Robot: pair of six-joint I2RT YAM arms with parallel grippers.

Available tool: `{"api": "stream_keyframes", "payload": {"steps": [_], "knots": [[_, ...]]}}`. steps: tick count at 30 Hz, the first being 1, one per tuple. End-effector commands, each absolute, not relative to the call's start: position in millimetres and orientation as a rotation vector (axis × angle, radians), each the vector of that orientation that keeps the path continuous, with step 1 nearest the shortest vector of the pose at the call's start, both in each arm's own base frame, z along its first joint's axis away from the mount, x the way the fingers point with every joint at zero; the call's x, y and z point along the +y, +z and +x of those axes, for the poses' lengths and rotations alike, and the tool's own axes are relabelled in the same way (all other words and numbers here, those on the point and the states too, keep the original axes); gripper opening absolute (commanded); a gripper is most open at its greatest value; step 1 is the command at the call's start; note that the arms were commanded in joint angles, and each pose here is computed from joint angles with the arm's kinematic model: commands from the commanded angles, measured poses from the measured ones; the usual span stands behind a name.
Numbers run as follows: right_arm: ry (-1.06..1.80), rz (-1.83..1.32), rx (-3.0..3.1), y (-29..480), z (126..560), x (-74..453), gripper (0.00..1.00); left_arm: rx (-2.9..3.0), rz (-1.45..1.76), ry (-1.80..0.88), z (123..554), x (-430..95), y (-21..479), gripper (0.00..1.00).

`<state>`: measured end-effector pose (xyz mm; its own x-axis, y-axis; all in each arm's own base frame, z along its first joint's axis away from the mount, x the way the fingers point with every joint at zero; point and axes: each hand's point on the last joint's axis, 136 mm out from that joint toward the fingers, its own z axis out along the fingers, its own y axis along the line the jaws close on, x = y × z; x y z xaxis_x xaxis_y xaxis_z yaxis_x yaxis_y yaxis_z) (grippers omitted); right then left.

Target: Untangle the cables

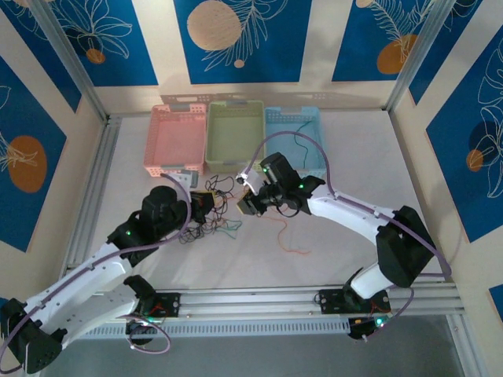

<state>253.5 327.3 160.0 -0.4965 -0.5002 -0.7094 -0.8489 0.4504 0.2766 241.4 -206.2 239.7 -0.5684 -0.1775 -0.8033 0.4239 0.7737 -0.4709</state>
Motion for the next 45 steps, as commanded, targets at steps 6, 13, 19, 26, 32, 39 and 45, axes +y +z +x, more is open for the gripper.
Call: {"api": "stream_keyframes", "payload": {"steps": [6,13,19,26,32,39,45], "knots": [[0.927,-0.837,1.894,280.1,239.9,267.3,0.0,2.084,0.087,-0.61,242.1,-169.8,231.1,0.0],[0.927,-0.35,1.655,385.2,235.0,153.2,0.0,2.145,0.01,-0.506,231.7,-142.8,190.9,0.0],[0.891,-0.186,1.714,396.1,252.1,123.7,0.0,2.209,0.017,-0.464,226.0,-137.7,162.7,0.0],[0.938,-0.052,1.755,399.2,274.2,108.2,0.0,2.238,0.006,-0.386,220.7,-123.8,150.3,0.0],[1.06,-0.13,1.771,410.8,276.2,133.8,0.0,2.227,0.028,-0.414,223.6,-130.9,160.4,0.0],[1.086,-0.266,1.686,475.7,277.2,168.2,0.0,2.239,0.044,-0.385,221.9,-127.5,162.4,0.0],[1.145,-0.37,1.61,527.8,290.4,209.2,0.0,2.26,0.018,-0.366,216.5,-120.3,157.2,0.0]]}}
